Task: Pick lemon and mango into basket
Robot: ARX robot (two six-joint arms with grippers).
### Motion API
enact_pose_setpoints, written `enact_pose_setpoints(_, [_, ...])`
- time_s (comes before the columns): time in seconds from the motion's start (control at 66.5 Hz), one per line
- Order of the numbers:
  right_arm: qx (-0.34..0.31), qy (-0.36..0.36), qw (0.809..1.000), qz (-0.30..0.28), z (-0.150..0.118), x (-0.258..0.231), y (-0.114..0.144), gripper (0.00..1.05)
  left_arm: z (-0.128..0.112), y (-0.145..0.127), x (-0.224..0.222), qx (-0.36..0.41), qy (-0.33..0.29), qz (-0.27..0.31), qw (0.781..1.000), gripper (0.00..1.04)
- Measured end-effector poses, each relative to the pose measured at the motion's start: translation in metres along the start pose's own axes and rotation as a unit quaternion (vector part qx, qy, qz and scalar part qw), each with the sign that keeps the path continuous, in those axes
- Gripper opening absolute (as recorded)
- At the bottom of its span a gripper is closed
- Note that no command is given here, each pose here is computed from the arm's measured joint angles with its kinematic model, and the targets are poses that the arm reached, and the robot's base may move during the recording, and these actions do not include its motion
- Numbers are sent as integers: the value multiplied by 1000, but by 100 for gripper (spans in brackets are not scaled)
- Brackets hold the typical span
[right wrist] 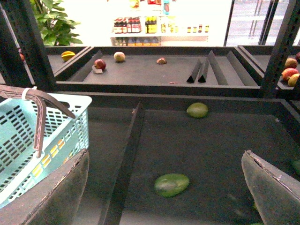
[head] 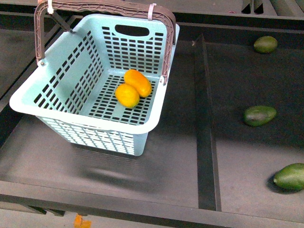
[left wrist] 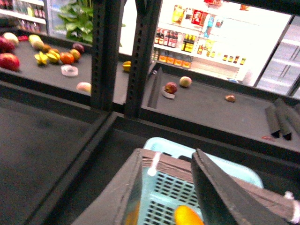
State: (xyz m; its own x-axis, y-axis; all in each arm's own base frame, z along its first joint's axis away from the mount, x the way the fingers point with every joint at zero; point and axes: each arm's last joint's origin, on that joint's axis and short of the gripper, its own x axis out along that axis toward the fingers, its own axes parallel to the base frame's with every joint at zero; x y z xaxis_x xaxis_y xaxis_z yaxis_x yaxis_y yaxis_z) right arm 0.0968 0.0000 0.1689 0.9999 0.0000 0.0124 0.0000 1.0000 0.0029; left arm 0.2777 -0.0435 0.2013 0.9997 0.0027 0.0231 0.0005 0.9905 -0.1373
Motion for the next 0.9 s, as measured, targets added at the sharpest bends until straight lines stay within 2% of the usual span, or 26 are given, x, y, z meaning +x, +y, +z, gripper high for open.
enact_pose_setpoints(0.105, [0,0,1000,0,0,0,0,96,-13,13,-29,46,20,-4,999,3])
enact_pose_setpoints(0.436, [0,0,1000,0,0,0,0,96,-23,41,-94,62,18,-13,998,4])
enact_pose_setpoints(0.497, [0,0,1000,0,0,0,0,96,-28,47,-102,62,14,0,998,4])
enact_pose_setpoints(0.903, [0,0,1000,0,0,0,0,96,-24,47,-142,63,12,-2,998,4])
